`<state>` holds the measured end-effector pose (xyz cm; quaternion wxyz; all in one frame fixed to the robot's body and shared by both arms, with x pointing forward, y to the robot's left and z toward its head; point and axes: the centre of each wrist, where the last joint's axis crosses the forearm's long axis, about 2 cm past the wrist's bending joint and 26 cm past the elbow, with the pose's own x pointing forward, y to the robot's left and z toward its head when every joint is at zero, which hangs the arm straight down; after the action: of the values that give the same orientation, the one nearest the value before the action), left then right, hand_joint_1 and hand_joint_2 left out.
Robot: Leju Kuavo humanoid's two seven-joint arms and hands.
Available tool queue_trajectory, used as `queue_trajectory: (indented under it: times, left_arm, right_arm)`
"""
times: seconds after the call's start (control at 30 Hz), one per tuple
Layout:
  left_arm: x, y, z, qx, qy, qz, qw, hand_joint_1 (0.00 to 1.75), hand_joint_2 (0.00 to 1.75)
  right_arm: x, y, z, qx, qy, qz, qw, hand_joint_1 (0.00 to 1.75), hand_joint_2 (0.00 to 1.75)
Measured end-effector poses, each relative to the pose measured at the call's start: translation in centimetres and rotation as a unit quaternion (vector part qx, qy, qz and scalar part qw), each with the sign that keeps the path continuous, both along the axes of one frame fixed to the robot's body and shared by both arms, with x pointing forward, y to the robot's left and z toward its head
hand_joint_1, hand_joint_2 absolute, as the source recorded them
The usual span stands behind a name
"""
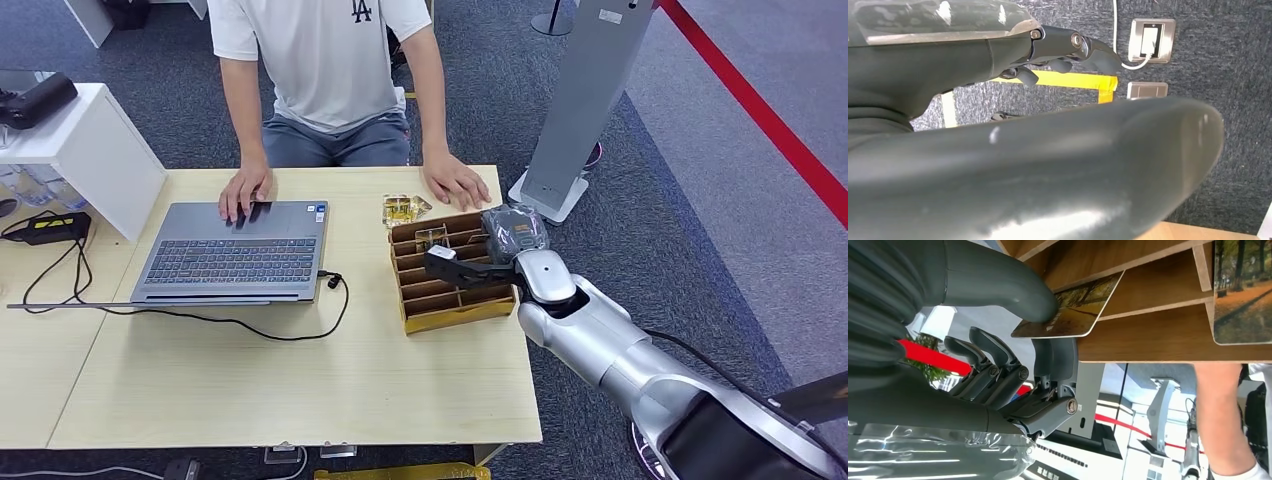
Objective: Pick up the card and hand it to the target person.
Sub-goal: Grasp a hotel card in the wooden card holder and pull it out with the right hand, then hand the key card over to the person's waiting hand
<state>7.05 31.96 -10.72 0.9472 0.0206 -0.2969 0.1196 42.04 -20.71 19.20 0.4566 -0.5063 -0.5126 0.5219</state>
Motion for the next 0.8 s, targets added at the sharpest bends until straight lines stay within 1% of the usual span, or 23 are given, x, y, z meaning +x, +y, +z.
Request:
queue_trajectory:
  times: [0.1,0.2,0.3,0.4,0.53,0.67,0.7,0.73,0.8]
  left_arm:
    - [-0.3,0.0,0.0,0.0,0.002,0.004,1.0,0.0,0.0]
    - [-0.6,0.0,-0.1,0.001,0.005,0.007,1.0,0.0,0.0]
    - [-0.8,0.0,-0.1,0.003,0.007,0.011,1.0,0.0,0.0]
    - [-0.9,0.0,-0.1,0.003,0.009,0.012,1.0,0.0,0.0]
    - [-0.9,0.0,-0.1,0.002,0.009,0.011,1.0,0.0,0.0]
    - [-0.9,0.0,-0.1,0.002,0.009,0.01,1.0,0.0,0.0]
    - [-0.9,0.0,-0.1,0.002,0.008,0.009,1.0,0.0,0.0]
    - [-0.8,0.0,-0.1,0.002,0.008,0.008,1.0,0.0,0.0]
    - [-0.7,-0.1,-0.1,0.001,0.008,0.005,1.0,0.0,0.0]
  right_arm:
    - [-0.2,0.3,0.9,0.006,-0.012,-0.005,1.0,1.75,1.75]
    - [-0.6,0.8,2.8,0.014,-0.044,-0.004,0.999,1.75,1.75]
    - [-1.3,1.3,4.8,0.026,-0.098,0.012,0.995,1.75,1.75]
    - [-2.5,1.8,6.4,0.041,-0.164,0.038,0.985,1.75,1.75]
    - [-4.0,2.1,6.9,0.065,-0.231,0.071,0.968,1.75,1.75]
    - [-4.3,2.1,6.9,0.071,-0.243,0.077,0.964,1.75,1.75]
    - [-4.6,2.0,6.7,0.078,-0.259,0.084,0.959,1.75,1.75]
    - [-5.0,1.8,6.2,0.086,-0.273,0.092,0.954,1.53,1.75]
    - [-5.9,1.4,5.0,0.1,-0.298,0.107,0.943,1.01,1.75]
